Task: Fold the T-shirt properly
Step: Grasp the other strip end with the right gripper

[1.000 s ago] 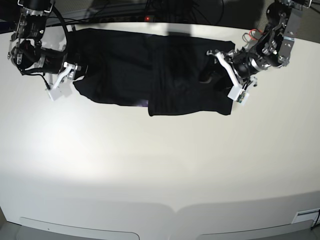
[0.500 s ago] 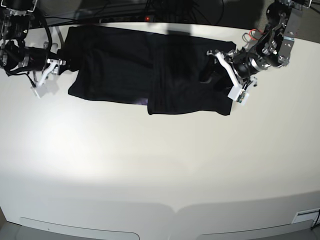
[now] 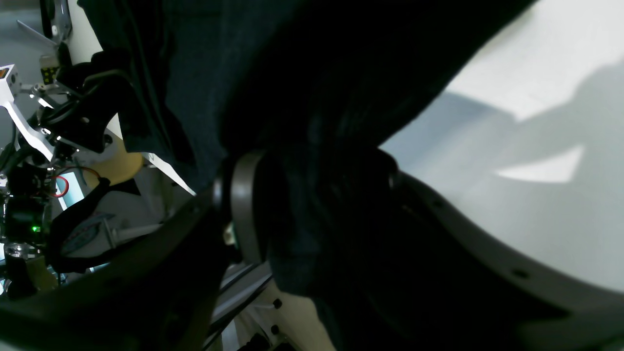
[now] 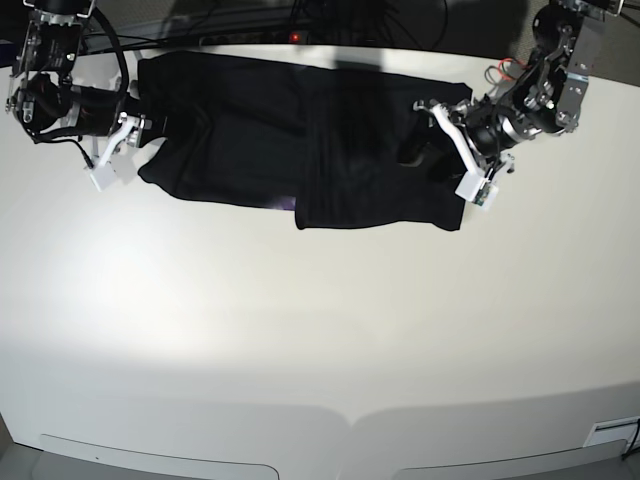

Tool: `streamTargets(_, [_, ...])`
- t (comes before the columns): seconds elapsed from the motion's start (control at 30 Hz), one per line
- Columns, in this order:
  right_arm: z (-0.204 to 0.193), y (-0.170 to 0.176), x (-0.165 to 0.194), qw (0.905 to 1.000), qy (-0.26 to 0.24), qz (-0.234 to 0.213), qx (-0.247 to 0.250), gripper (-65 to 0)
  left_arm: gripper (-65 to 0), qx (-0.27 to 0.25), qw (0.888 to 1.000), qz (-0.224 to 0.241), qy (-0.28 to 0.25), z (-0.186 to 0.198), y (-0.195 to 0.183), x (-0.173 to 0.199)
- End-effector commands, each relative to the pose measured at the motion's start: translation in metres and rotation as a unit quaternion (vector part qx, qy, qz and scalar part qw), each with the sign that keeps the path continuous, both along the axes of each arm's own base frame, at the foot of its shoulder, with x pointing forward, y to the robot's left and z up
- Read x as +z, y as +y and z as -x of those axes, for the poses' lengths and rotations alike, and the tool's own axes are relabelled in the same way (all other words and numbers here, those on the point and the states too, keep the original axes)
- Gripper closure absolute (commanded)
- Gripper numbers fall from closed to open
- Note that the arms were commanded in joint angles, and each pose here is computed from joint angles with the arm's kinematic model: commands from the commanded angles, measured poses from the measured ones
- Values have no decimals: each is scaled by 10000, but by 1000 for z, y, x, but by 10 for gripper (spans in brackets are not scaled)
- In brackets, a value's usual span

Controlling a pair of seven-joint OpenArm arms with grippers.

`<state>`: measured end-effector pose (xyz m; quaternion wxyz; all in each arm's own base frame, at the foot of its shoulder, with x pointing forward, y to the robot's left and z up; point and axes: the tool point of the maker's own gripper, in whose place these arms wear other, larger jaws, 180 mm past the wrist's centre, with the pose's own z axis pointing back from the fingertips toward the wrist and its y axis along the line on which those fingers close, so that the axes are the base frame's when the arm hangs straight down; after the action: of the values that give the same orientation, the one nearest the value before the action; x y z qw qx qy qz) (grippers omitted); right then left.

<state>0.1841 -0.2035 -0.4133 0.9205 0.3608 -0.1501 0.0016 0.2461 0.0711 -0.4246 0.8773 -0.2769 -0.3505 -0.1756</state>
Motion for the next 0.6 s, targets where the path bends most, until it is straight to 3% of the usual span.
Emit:
streamTargets(0.0, [-6, -4, 7, 9999, -123, 37, 23, -297, -339, -33, 9999, -121, 32, 0, 4, -1])
streamTargets(0.13, [-6, -10, 10, 9999, -145, 71, 29, -297, -339, -33, 9999, -122, 34, 0, 4, -2])
streamTargets(0.33, [-21, -21, 43, 9977, -584, -339, -32, -297, -339, -33, 9999, -121, 34, 0, 4, -2])
streamTargets(0.57, [-18, -25, 39, 9981, -493, -348, -89, -299, -339, -33, 9999, -120, 34, 0, 4, -1])
